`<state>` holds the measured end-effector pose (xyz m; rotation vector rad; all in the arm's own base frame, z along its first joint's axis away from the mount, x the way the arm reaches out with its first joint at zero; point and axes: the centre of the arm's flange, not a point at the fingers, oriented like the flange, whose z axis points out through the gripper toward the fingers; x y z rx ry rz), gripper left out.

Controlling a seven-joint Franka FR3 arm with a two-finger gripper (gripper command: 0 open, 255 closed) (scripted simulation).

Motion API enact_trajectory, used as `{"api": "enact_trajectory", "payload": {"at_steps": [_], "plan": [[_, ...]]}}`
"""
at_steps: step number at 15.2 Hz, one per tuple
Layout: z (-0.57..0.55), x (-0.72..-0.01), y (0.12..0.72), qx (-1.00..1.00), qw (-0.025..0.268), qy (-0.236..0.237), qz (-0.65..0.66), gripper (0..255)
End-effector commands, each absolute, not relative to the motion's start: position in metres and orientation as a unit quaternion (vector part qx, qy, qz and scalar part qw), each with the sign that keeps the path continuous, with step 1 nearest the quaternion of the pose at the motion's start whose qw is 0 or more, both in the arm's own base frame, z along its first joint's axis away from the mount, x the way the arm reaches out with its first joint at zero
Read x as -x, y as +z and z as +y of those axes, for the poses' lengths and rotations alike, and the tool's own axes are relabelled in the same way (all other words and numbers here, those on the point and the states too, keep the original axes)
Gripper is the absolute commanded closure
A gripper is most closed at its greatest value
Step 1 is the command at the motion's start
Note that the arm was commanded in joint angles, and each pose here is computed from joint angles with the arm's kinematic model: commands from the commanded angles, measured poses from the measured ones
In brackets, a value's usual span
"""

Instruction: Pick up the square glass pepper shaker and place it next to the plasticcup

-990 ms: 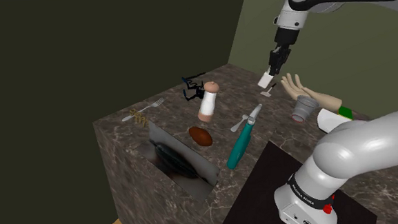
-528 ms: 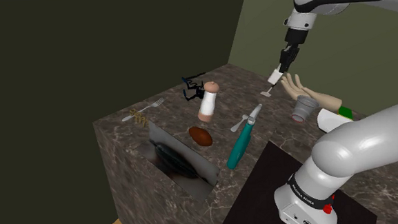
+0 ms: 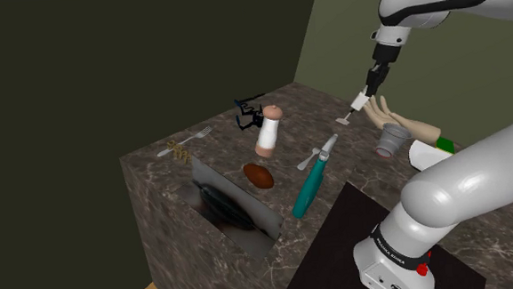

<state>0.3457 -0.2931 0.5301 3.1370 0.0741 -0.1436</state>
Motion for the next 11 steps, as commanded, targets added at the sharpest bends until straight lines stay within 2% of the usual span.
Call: {"api": "enact_trajectory", "payload": {"at_steps": [1,11], "plan": [[-0.293,-0.346,0.52,-0.999,0.0,-0.046,0.024,255],[-0.293,-0.346,0.467,-0.999,0.0,-0.046,0.024,255]]}}
